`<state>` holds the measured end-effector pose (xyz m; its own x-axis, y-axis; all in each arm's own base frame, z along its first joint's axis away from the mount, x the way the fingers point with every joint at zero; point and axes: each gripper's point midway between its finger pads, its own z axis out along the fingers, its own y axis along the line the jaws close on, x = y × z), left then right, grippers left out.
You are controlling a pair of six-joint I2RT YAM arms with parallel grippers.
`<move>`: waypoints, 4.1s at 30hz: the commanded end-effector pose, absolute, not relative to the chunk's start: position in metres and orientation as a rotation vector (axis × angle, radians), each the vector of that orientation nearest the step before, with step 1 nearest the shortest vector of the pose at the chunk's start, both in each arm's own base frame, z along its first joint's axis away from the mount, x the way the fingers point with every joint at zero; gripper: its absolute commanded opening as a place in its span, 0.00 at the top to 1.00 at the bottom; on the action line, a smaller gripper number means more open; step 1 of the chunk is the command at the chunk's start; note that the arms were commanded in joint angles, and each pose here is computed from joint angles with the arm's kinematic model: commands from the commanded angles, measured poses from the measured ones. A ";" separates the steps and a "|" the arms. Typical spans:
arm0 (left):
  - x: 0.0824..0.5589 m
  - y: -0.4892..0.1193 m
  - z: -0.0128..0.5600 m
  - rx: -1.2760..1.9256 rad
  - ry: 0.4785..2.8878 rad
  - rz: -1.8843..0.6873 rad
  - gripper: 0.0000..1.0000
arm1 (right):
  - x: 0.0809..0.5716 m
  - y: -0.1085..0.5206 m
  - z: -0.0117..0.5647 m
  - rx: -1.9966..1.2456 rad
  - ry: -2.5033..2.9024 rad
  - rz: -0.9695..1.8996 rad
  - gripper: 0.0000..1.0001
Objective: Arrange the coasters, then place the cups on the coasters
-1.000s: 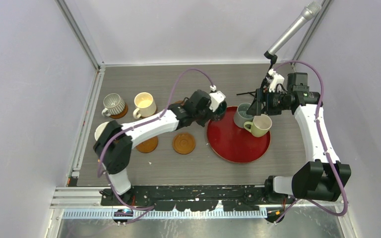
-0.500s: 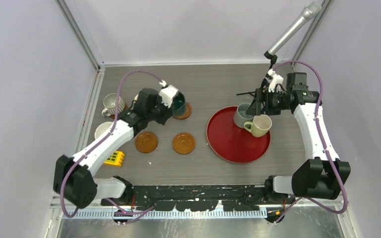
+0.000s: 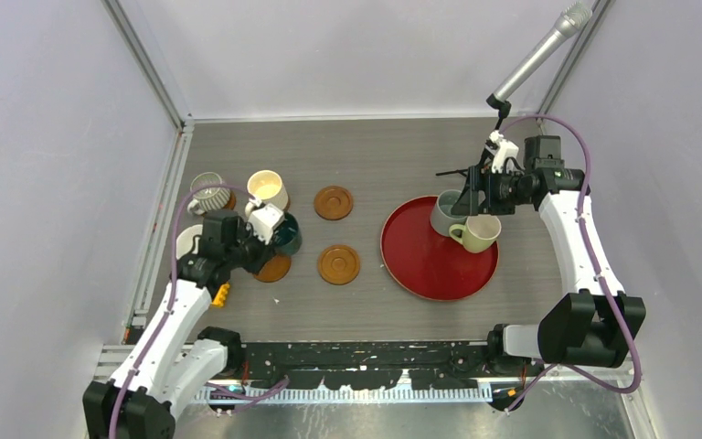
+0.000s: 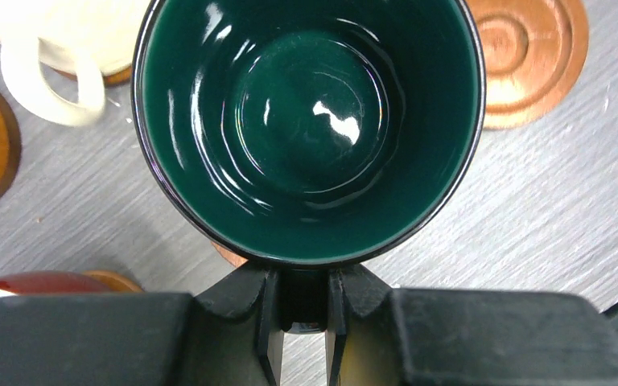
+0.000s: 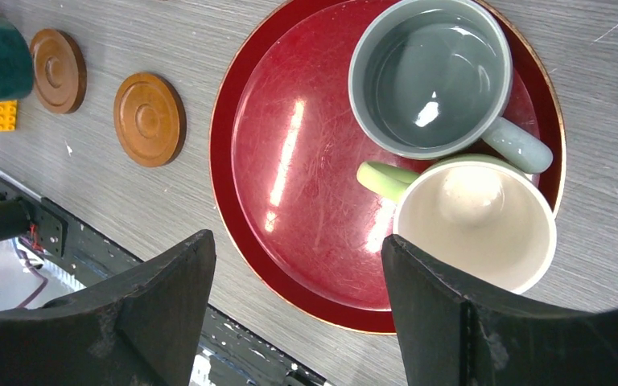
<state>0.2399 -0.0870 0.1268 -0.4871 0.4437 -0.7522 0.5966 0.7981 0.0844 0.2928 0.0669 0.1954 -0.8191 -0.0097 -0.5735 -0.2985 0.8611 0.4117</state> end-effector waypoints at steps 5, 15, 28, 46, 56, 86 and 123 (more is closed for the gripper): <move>0.233 -0.068 0.121 0.856 2.111 -0.219 1.00 | 0.292 0.069 0.196 -0.248 2.466 0.648 0.20; 0.240 -0.054 0.111 0.842 2.147 -0.233 1.00 | 0.292 0.069 0.194 -0.274 2.474 0.637 0.20; 0.244 -0.049 0.096 0.905 2.215 -0.224 1.00 | 0.287 0.066 0.193 -0.284 2.477 0.616 0.20; 0.242 -0.036 0.086 0.946 2.258 -0.146 0.77 | 0.288 0.067 0.192 -0.285 2.476 0.620 0.20; 0.219 -0.037 0.081 1.037 2.276 -0.172 0.45 | 0.288 0.067 0.191 -0.288 2.477 0.624 0.20; 0.195 -0.052 0.128 1.149 2.221 -0.288 0.32 | 0.291 0.069 0.194 -0.319 2.464 0.640 0.20; 0.271 -0.183 0.195 1.239 2.151 -0.450 0.16 | 0.261 -0.055 0.133 -1.418 2.210 0.639 0.22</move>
